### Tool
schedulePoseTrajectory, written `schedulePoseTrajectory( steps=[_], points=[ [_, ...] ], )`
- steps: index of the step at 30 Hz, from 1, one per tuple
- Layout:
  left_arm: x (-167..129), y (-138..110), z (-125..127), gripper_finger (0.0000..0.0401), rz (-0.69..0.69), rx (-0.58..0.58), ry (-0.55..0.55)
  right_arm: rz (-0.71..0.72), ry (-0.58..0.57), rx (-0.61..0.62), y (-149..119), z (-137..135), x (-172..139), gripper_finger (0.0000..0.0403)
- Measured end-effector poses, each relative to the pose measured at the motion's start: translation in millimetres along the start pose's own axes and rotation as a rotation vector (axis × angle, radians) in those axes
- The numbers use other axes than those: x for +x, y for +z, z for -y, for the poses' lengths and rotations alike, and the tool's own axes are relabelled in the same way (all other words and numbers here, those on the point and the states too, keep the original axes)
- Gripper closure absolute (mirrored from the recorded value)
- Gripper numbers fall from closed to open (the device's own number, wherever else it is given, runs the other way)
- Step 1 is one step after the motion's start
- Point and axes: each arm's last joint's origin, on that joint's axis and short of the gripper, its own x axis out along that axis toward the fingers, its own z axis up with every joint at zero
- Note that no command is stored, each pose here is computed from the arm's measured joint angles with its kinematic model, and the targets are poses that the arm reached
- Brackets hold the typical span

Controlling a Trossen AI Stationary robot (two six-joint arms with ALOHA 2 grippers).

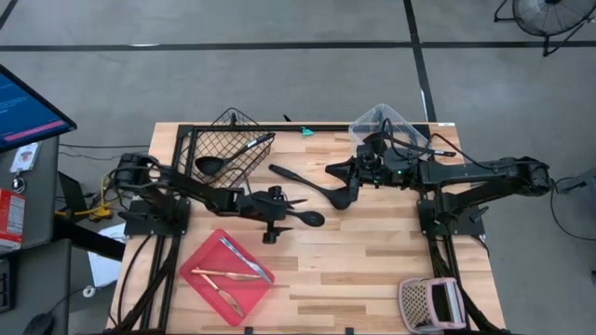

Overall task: Pick & Place Kitchen Items
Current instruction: Put the black slotted serving spoon into the wire basket

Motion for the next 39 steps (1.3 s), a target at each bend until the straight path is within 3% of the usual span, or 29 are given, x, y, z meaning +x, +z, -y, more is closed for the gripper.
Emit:
schedulePoseTrajectory(
  steps=[9,27,31,39],
  points=[
    [16,-13,-17,0.0102,-0.018,-0.024,-0.016,-0.002,0.003,-0.007,0,-1,0,0.0351],
    [44,-39,-11,0.0109,-0.046,-0.034,-0.065,-0.052,-0.023,-0.018,-5,2,0,0.0351],
    [43,-47,-10,0.0149,-0.066,-0.039,-0.067,-0.053,-0.023,-0.018,-5,2,0,0.0351],
    [41,-52,-11,0.0295,-0.084,-0.052,-0.05,-0.05,-0.024,-0.017,-5,2,0,0.0351]
  ],
)
